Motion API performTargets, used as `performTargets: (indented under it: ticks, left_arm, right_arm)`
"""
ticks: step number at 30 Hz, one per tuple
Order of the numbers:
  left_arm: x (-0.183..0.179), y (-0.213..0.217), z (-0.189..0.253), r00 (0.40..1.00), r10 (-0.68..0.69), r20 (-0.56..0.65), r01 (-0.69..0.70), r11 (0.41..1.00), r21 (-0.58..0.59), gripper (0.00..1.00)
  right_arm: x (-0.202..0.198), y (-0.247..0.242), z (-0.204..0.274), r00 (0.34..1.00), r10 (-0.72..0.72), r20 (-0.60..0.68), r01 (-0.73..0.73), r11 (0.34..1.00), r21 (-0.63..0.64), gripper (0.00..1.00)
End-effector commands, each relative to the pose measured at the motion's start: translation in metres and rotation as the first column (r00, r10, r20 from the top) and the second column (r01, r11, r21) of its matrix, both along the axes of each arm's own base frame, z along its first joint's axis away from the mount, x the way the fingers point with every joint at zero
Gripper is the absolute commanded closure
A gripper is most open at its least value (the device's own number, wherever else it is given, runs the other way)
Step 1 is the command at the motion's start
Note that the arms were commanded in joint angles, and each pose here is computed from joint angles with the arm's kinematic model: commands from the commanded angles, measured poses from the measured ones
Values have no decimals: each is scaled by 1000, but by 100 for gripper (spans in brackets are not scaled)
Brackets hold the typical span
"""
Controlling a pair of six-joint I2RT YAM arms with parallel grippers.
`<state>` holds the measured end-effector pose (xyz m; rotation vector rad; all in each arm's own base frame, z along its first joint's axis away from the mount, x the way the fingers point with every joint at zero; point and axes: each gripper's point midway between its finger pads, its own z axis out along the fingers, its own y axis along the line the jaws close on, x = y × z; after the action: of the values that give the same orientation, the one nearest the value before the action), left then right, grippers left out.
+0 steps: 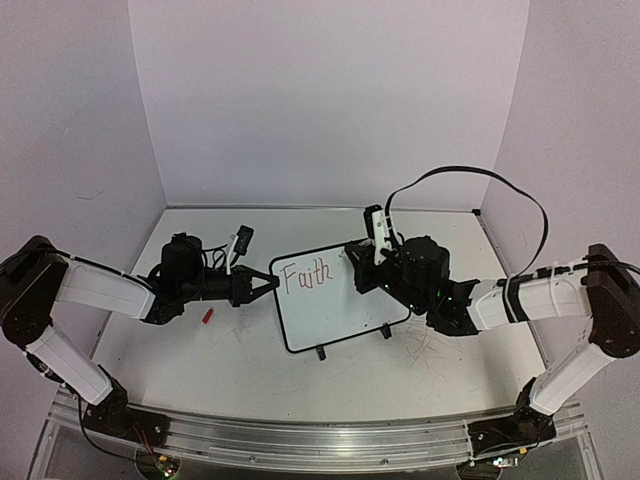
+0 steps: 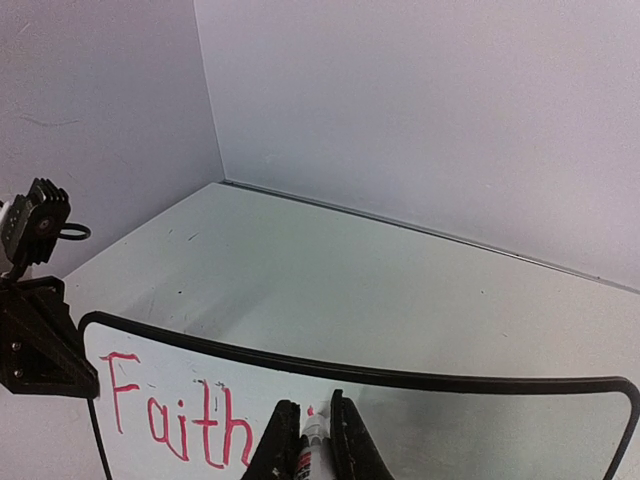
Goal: Write a sentence on the whiteboard
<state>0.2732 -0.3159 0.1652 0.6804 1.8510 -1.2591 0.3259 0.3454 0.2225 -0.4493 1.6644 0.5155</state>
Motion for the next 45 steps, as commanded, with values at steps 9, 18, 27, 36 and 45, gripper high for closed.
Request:
performTargets:
  ticks: [9,18,27,36,45]
  left_arm:
    - [7,-3,24,997,10,71,-8,1000,-26,100]
    - [6,-2,23,997,10,71,-9,1000,-22,100]
    - [6,-2,24,997,9,76,-7,1000,-21,100]
    - [6,-2,23,997,8,74,-7,1000,-20,100]
    - [4,-1,25,997,9,76,-7,1000,-23,100]
  right_arm:
    - [-11,3,3,998,64,2,-64,997,33,100]
    - [-1,3,-2,1000,14,1,-14,1000,9,100]
    - [-1,-3,-11,1000,-4,-22,4,1000,-14,100]
    - [-13,-3,-26,997,27,-72,-28,999,-15,100]
    - [-19,-2,-37,994,43,-102,-45,999,-18,100]
